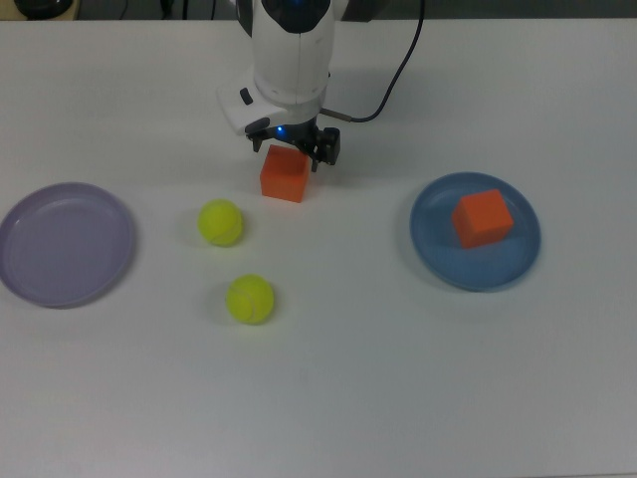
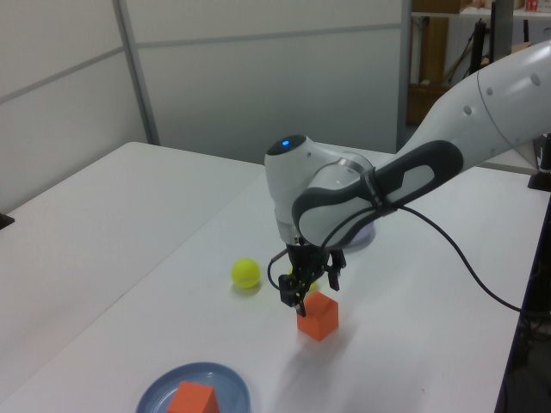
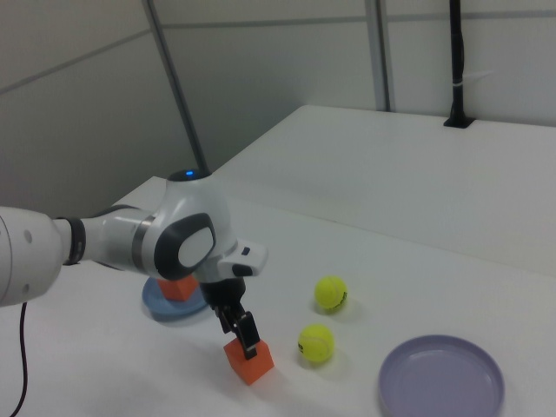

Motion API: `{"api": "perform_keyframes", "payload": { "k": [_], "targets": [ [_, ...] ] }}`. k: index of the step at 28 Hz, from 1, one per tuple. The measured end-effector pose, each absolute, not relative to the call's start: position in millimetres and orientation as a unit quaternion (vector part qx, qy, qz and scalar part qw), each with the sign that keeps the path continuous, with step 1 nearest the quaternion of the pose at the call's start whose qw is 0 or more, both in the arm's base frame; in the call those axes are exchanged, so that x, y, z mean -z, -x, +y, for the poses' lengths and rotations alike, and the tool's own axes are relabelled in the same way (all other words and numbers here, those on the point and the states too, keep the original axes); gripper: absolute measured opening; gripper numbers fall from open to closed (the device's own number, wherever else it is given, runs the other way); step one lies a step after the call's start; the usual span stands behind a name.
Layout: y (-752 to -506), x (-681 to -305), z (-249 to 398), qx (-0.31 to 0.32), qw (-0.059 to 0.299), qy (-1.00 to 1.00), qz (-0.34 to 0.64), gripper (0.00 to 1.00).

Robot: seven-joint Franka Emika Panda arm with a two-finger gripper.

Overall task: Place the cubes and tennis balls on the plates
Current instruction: 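Move the gripper to the second orange cube and grasp it, then lift the second cube, place it beside the first on the blue plate, release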

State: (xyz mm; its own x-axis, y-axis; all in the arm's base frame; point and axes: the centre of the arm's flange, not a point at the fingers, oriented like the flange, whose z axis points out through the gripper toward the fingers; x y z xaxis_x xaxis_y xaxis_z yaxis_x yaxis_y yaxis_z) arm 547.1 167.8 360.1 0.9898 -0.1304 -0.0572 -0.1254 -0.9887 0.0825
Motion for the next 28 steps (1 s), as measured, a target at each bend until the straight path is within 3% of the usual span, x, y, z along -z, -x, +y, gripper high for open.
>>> {"api": "perform_keyframes", "payload": {
  "k": [19, 25, 28],
  "targets": [
    [-544.6, -340.4, 165.7, 0.015, 0.034, -0.997, -0.062, 1.00],
    [-544.2, -327.3, 164.3, 0.019, 0.049, -0.997, -0.049, 1.00],
    [-544.6, -324.4, 164.4, 0.020, 0.050, -0.997, -0.047, 0.94]
  ]
}}
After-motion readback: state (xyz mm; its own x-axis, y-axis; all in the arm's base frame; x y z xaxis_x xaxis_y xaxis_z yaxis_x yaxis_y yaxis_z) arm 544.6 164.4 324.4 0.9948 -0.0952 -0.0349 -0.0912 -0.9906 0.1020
